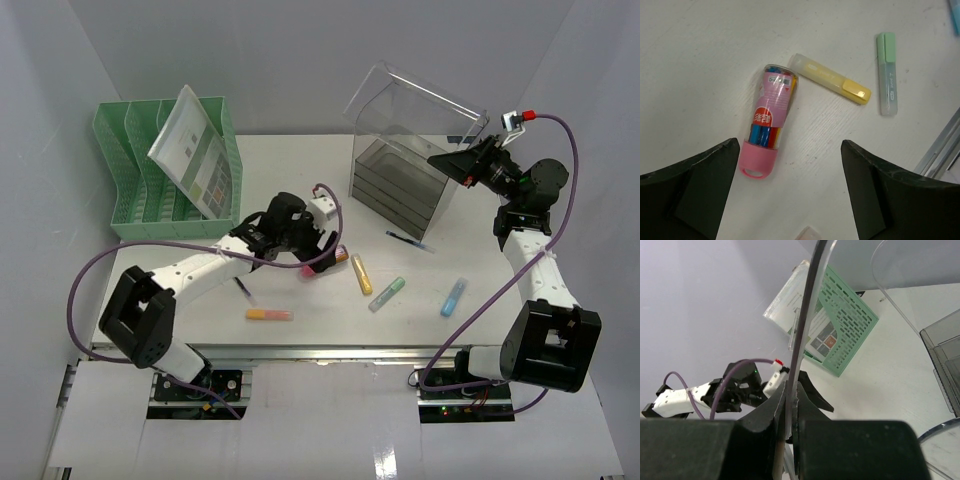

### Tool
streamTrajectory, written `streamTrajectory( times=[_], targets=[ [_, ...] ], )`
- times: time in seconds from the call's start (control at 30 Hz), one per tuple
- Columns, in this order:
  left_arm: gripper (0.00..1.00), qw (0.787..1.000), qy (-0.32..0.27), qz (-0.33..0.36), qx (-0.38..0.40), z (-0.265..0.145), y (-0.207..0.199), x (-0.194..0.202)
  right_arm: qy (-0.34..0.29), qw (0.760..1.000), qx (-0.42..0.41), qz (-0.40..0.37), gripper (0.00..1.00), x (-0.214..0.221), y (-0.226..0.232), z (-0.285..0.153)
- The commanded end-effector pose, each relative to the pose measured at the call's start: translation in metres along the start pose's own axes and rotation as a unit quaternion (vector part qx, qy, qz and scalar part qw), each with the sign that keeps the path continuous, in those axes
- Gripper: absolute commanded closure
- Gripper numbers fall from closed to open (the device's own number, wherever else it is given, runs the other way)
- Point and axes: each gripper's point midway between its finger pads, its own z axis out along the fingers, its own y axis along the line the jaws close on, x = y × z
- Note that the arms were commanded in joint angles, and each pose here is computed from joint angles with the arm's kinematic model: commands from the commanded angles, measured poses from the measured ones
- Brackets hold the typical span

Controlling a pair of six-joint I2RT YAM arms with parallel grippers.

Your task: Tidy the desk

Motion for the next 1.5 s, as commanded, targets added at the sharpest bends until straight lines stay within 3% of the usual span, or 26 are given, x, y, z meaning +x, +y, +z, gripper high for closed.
streamTrajectory(
  times=[0.0, 0.43, 0.63, 0.87, 1.03, 1.3, 1.47],
  targets=[
    [0.07, 0.994, 0.007, 0.105, -0.015, 0.023, 0.002, -0.001, -0.048, 0.989, -0.042, -0.13, 0.92, -0.03, 0.037, -0.002],
    [0.28, 0.987, 0.059, 0.139, -0.049, 0.073, 0.02, 0.018, -0.044, 0.99, -0.044, -0.127, 0.92, -0.025, 0.038, -0.004],
    [0.47, 0.986, 0.083, 0.129, -0.057, 0.084, 0.022, 0.036, -0.044, 0.99, -0.044, -0.126, 0.92, -0.023, 0.037, -0.004],
    [0.47, 0.986, 0.085, 0.126, -0.062, 0.083, 0.024, 0.039, -0.043, 0.99, -0.044, -0.124, 0.92, -0.022, 0.037, -0.005],
    [0.37, 0.986, 0.098, 0.123, -0.058, 0.084, 0.023, 0.047, -0.043, 0.99, -0.045, -0.125, 0.92, -0.022, 0.038, -0.005],
    [0.36, 0.986, 0.105, 0.118, -0.06, 0.087, 0.024, 0.05, -0.042, 0.99, -0.045, -0.125, 0.92, -0.021, 0.037, -0.006],
    [0.49, 0.986, 0.097, 0.117, -0.066, 0.087, 0.025, 0.043, -0.041, 0.99, -0.045, -0.124, 0.92, -0.02, 0.037, -0.006]
  ],
)
